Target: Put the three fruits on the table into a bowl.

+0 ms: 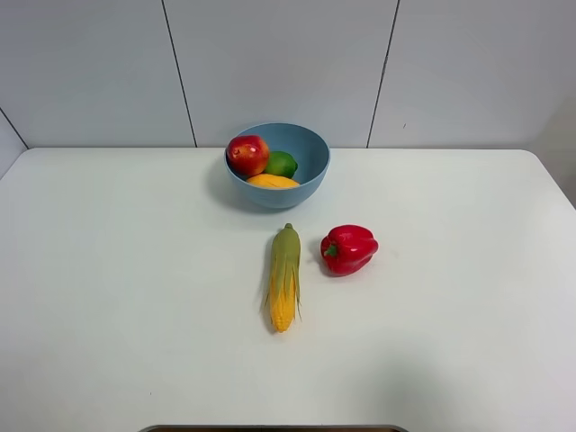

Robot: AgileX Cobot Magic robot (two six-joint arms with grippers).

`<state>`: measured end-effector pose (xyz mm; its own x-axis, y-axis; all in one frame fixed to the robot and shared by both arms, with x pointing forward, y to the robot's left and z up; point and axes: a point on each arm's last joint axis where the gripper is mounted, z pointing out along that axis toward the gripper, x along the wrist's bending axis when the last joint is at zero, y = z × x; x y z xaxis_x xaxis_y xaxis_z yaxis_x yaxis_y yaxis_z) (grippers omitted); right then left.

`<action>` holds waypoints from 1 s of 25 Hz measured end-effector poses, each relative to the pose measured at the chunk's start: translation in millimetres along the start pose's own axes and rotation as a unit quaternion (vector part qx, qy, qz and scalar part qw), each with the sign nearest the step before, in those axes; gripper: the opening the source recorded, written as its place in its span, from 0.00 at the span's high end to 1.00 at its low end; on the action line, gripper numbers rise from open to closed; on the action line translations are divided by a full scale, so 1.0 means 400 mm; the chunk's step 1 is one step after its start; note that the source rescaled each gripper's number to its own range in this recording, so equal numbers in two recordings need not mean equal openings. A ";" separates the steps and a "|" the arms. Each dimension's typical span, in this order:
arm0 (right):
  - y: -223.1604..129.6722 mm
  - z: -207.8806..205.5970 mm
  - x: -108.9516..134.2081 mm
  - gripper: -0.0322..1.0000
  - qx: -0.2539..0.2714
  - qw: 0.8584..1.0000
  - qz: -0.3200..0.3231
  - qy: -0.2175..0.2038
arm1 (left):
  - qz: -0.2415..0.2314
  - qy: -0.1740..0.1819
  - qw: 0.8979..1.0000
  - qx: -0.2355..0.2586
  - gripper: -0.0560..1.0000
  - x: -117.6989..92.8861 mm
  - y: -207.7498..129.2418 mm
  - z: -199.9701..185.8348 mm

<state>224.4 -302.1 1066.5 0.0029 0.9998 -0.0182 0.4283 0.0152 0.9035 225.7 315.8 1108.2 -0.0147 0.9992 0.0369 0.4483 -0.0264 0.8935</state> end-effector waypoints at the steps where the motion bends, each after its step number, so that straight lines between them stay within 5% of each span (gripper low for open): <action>1: 0.000 0.000 0.000 0.97 0.000 1.000 0.000 0.000 | -0.002 0.000 1.000 0.004 0.01 -0.001 -0.015 0.008; 13: 0.000 0.000 0.000 0.97 0.000 1.000 0.000 0.000 | -0.015 -0.017 0.999 0.046 0.01 -0.019 -0.147 0.105; 25: 0.000 0.000 0.000 0.97 0.000 1.000 0.000 0.000 | -0.017 -0.022 0.999 0.045 0.01 -0.023 -0.150 0.112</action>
<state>224.4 -302.1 1066.5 0.0029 0.9998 -0.0182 0.4283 0.0152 0.9035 238.8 309.7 1034.3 0.0075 0.9999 -0.0151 0.5275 0.0089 0.8495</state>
